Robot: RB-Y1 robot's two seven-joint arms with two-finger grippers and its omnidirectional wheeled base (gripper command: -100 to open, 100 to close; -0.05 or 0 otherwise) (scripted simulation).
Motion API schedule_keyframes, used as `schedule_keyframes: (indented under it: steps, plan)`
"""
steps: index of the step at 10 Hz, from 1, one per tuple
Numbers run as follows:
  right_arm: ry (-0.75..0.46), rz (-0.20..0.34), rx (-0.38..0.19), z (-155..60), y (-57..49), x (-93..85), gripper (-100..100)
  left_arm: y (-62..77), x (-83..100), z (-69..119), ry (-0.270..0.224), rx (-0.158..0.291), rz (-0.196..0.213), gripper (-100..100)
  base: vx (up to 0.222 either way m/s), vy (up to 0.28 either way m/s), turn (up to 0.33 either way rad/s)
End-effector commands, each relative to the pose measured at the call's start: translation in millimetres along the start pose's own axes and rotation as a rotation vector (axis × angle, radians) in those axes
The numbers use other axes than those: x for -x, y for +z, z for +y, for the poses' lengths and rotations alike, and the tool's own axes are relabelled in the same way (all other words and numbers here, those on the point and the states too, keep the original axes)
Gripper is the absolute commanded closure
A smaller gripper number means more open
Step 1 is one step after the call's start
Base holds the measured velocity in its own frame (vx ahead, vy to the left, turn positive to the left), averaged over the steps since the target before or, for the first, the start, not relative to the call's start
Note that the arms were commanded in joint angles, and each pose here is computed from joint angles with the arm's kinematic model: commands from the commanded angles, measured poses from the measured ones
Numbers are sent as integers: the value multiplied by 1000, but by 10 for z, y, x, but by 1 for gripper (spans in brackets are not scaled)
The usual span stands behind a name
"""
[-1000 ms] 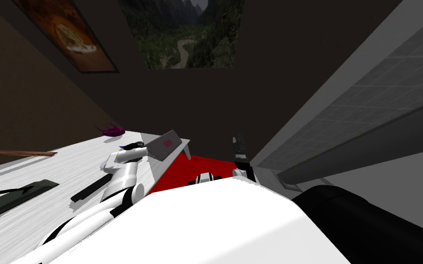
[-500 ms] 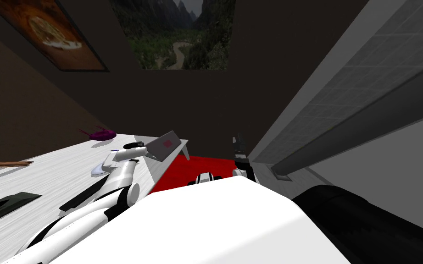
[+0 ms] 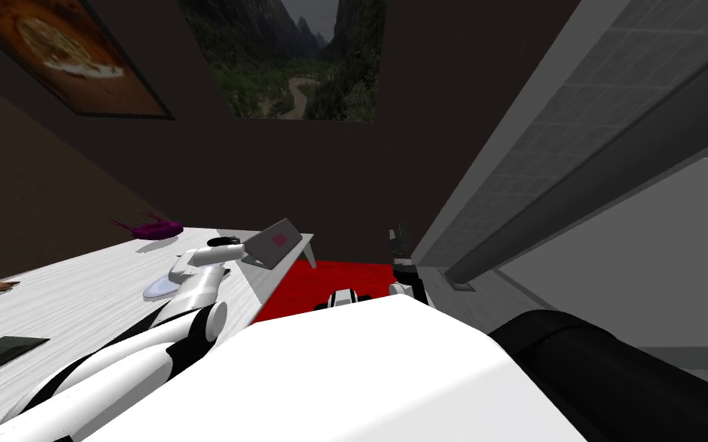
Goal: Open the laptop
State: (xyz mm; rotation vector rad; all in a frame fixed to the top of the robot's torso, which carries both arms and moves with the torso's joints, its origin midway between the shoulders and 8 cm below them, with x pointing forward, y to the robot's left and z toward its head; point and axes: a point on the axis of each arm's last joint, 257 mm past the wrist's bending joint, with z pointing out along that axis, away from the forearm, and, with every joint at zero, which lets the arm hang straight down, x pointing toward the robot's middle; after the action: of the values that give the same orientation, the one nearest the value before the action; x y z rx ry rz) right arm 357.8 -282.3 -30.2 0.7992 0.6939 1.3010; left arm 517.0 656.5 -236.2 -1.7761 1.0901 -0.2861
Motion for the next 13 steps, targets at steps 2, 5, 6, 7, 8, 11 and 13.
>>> schedule_keyframes:
  steps: [2, 5, 6, 7, 8, 11, 13]
  plan:
    - [0, 0, 0, 0, 0, 0, 0, 66, 99, 13, -20, 35, -4, 100, -38, 17, -128]
    - [0, 0, 0, 0, 0, 0, 0, 116, 78, 241, -35, 81, -7, 100, -75, 42, -120]
    - [0, 0, 0, 0, 0, 0, 0, 107, 74, 197, -35, 72, -5, 100, 18, -6, 26]
    - [0, 0, 0, 0, 0, 0, 0, 126, 83, 288, -34, 91, -8, 100, 17, -17, 12]
    - [0, 0, 0, 0, 0, 0, 0, 157, 100, 463, -32, 126, -12, 100, 14, -8, -15]
    - [0, 0, 0, 0, 0, 0, 0, 174, 255, 214, -69, 108, -29, 100, -38, 21, -87]
    - [0, 0, 0, 0, 1, 0, 0, 191, 272, 305, -78, 127, -36, 100, -109, 56, -178]
